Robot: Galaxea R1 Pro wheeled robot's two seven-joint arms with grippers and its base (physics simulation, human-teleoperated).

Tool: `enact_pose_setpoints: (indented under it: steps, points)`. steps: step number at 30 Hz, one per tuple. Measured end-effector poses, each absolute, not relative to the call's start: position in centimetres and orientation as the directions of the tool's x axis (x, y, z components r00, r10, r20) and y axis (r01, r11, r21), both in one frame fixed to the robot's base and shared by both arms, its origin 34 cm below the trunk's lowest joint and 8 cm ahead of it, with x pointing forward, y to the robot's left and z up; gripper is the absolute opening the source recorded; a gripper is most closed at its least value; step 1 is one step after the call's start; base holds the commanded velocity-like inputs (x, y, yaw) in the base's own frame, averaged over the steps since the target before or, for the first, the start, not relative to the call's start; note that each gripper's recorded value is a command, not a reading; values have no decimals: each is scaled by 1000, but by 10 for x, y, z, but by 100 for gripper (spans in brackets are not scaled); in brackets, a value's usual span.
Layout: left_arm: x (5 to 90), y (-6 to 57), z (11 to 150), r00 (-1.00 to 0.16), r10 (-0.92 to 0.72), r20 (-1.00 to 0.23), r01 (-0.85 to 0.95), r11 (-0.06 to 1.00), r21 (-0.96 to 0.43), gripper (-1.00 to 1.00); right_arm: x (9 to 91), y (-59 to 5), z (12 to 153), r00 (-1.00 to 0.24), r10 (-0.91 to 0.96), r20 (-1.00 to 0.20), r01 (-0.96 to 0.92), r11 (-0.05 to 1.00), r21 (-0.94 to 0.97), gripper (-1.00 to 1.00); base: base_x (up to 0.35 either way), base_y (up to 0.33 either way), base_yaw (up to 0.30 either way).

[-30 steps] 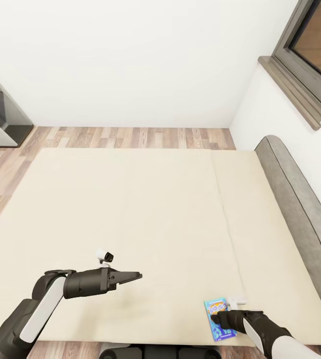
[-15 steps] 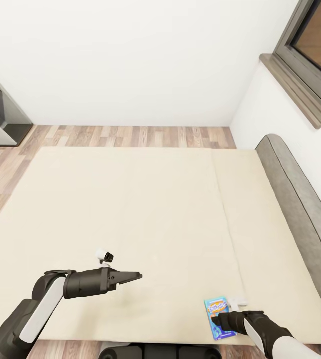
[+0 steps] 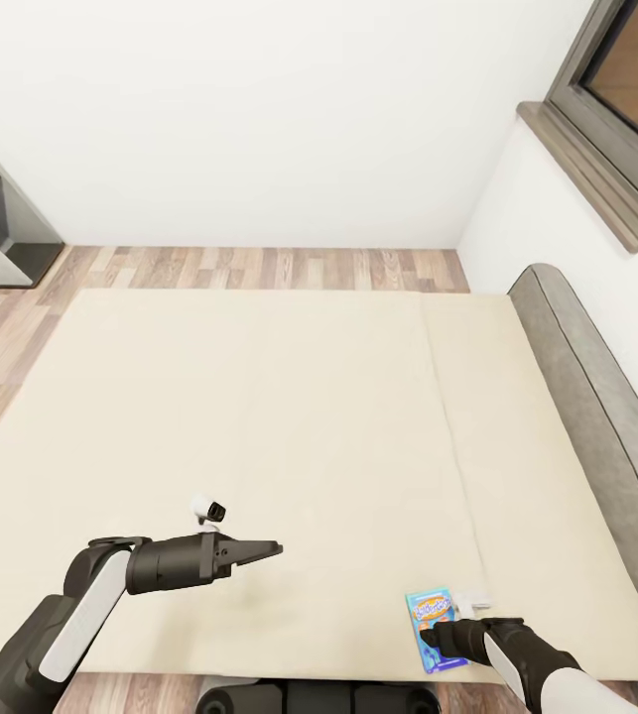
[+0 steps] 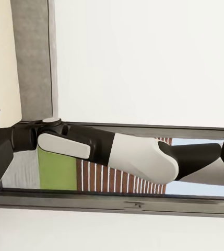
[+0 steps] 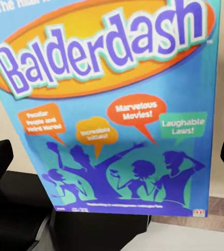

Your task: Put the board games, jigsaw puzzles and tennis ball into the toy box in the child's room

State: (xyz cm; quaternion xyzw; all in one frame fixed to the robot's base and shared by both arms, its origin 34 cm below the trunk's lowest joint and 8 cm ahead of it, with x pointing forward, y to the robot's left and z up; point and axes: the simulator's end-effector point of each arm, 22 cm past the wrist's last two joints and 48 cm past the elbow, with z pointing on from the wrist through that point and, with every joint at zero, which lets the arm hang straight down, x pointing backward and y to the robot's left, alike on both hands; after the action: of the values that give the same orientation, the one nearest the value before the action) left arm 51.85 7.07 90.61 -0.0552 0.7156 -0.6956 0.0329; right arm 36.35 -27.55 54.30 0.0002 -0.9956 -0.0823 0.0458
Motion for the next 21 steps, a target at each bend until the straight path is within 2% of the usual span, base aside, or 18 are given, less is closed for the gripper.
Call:
enact_pose_setpoints:
  steps: [21]
  points:
    - [517, 71, 901, -991, -124, 43, -46, 26, -999, 100, 359, -272, 539, -995, -8, 96, 8, 986, 166, 100, 0, 0, 0]
